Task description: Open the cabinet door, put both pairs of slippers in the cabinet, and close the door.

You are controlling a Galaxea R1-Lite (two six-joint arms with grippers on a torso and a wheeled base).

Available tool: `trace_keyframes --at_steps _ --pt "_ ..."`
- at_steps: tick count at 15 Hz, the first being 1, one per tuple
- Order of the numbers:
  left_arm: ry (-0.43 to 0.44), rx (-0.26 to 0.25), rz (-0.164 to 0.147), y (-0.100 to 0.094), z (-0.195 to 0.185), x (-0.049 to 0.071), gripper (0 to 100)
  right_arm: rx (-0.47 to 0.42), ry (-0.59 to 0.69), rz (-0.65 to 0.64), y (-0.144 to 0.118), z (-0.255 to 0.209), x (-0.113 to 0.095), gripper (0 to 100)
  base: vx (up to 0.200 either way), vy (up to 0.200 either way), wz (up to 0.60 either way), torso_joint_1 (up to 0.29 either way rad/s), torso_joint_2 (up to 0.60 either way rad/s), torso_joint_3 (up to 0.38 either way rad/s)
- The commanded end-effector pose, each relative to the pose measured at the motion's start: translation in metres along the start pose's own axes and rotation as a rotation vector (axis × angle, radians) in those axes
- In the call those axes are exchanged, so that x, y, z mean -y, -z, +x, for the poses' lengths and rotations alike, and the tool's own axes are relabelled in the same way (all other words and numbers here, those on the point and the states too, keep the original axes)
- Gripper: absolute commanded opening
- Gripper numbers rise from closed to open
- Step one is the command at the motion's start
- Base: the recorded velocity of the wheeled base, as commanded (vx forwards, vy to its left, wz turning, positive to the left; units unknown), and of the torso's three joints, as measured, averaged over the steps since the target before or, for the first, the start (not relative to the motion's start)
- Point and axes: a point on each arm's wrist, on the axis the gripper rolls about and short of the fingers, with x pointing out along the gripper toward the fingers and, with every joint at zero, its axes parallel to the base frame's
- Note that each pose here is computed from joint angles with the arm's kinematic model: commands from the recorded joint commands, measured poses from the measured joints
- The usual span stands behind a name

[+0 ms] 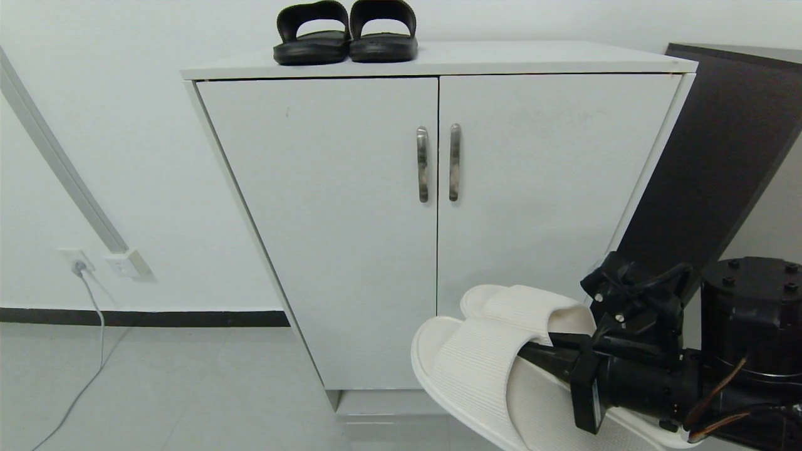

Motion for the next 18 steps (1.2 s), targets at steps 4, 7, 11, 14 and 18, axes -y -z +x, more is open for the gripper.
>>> trace_keyframes --at_steps 4,7,11,14,18 --pt "0.108 0.022 -0.062 -0.060 0.001 -0.001 100 0.013 0.000 0.001 0.000 0.000 0.000 0 0.000 0.000 0.00 0.000 0.00 0.000" --pt "0.286 -0.047 -0.063 -0.082 0.024 0.004 100 0.008 -0.001 0.000 0.003 0.000 0.000 0 0.000 0.000 0.00 0.000 0.00 0.000" --pt "0.420 -0.080 -0.066 -0.109 0.060 0.013 100 0.016 -0.003 -0.001 0.003 -0.001 0.000 0 0.000 0.000 0.00 0.000 0.00 0.000" --pt "0.550 -0.120 -0.087 -0.122 0.096 0.023 100 0.016 -0.003 -0.001 0.003 -0.001 0.000 0 0.000 0.000 0.00 0.000 0.00 0.000" --pt "0.724 -0.160 -0.083 -0.135 0.145 0.055 100 0.014 -0.003 -0.001 0.004 -0.001 0.000 0 0.000 0.000 0.00 0.000 0.00 0.000"
